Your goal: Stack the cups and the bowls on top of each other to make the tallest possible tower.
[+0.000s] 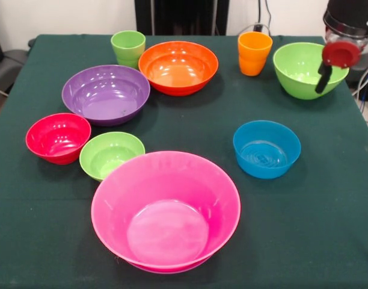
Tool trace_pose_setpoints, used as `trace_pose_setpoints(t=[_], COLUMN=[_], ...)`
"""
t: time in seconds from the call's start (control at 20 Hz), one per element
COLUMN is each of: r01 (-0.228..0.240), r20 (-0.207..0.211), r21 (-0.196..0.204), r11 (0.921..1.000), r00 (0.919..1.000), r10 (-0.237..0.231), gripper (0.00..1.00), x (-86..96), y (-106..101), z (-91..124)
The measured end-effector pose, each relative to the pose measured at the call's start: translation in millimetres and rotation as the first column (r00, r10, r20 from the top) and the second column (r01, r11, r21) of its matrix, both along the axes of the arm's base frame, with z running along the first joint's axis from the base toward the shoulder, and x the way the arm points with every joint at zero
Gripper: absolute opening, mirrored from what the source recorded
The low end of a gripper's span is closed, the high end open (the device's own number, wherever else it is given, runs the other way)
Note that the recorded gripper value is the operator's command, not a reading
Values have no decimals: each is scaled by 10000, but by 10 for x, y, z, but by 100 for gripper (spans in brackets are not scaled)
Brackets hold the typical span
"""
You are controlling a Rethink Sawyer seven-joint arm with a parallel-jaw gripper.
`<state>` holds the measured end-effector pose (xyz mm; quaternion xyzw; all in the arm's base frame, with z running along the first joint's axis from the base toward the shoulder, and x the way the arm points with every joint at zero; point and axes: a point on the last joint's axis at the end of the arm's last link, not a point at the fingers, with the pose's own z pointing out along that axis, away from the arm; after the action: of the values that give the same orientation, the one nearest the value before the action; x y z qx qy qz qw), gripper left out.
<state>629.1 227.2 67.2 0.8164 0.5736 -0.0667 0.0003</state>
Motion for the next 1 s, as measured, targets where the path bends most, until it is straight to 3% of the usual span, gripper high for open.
trace_pose_setpoints(t=[0.35, 1.0], r01=[312, 387], r20=[55, 171], r21=[31, -206], r11=[9995, 9990], r00=[9995, 9991], r10=[-312, -384], gripper=[100, 100], x=[-68, -75], y=[-128, -238], z=[187, 33])
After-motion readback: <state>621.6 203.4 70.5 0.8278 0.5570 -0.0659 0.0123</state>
